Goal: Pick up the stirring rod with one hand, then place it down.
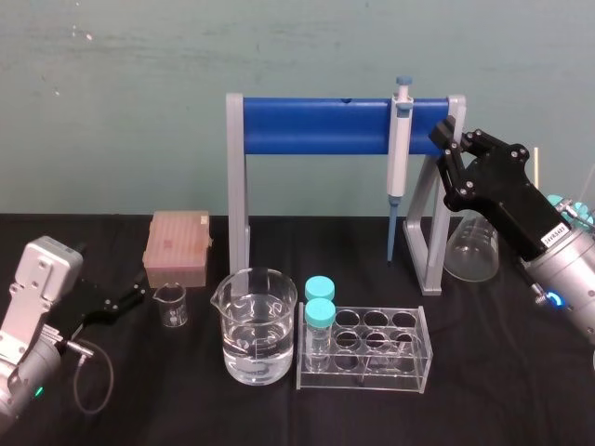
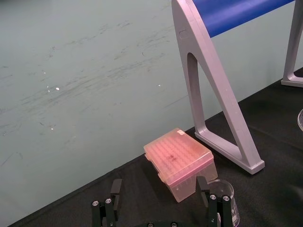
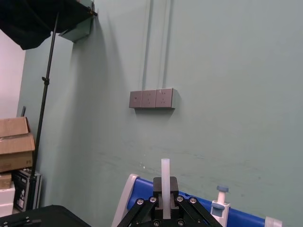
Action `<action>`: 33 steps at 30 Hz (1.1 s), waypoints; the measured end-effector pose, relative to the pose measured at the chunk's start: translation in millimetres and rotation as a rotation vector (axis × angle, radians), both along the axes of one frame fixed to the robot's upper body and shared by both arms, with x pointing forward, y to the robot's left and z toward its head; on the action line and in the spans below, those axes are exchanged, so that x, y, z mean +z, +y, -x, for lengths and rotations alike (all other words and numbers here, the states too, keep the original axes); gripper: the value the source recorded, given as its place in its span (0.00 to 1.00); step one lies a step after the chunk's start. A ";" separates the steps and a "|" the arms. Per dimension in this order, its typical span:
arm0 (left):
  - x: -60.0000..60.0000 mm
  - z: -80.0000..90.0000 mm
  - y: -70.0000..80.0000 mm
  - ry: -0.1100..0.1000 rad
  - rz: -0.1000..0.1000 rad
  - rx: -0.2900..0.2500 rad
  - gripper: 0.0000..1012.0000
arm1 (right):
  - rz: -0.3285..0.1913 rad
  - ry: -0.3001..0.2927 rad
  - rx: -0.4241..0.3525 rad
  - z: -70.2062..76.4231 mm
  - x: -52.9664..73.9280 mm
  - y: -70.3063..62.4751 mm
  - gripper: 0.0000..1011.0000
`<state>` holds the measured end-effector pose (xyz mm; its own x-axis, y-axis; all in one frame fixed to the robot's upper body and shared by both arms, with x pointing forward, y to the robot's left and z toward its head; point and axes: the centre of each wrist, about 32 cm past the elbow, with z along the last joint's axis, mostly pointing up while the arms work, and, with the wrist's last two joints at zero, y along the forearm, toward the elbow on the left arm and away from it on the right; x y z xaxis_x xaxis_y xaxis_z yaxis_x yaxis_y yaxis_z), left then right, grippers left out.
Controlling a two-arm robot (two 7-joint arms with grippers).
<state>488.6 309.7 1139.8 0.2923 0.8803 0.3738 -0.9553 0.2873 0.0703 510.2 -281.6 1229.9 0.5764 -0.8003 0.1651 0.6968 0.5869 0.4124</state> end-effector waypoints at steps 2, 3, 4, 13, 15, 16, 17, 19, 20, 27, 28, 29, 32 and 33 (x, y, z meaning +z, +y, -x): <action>0.0 0.0 0.0 0.000 0.000 0.000 0.99 | 0.000 0.001 0.000 0.2 -0.2 0.0 0.07; 0.0 0.0 0.0 0.000 0.000 0.000 0.99 | 0.000 0.001 0.000 0.2 -0.3 0.0 0.07; 0.0 0.0 0.0 0.000 0.000 0.000 0.99 | 0.000 0.001 0.000 0.3 -0.3 0.0 0.07; 0.0 0.0 0.0 0.000 0.000 0.000 0.99 | -0.001 0.002 0.001 0.6 -0.3 0.3 0.07; 0.0 0.0 0.0 0.000 0.000 0.000 0.99 | -0.002 0.002 0.001 0.7 -0.4 0.4 0.07; 0.0 0.0 0.0 0.000 0.000 0.000 0.99 | -0.002 0.002 0.001 0.7 -0.5 0.4 0.07; 0.0 0.0 0.0 0.000 0.000 0.000 0.99 | -0.002 0.003 0.001 0.7 -0.6 0.4 0.07; 0.0 0.0 0.0 0.000 0.000 0.000 0.99 | -0.004 0.005 0.002 0.6 -1.0 0.3 0.07; 0.0 0.0 0.0 0.000 0.000 0.000 0.99 | -0.005 0.007 0.002 0.5 -1.4 0.2 0.07; 0.0 0.0 0.0 0.000 0.000 0.000 0.99 | -0.033 0.052 0.078 -0.1 -7.2 -0.2 0.07; 0.0 0.0 0.0 0.000 0.000 0.000 0.99 | -0.040 0.066 0.112 0.0 -9.7 -0.3 0.07; 0.0 0.0 0.0 0.000 0.000 0.000 0.99 | -0.041 0.073 0.128 0.1 -11.2 -0.3 0.07; 0.0 0.0 0.0 0.000 0.000 0.000 0.99 | -0.045 0.095 0.194 0.6 -17.3 0.3 0.07; 0.0 0.0 0.0 0.000 0.000 0.000 0.99 | -0.045 0.100 0.209 0.7 -19.1 0.4 0.07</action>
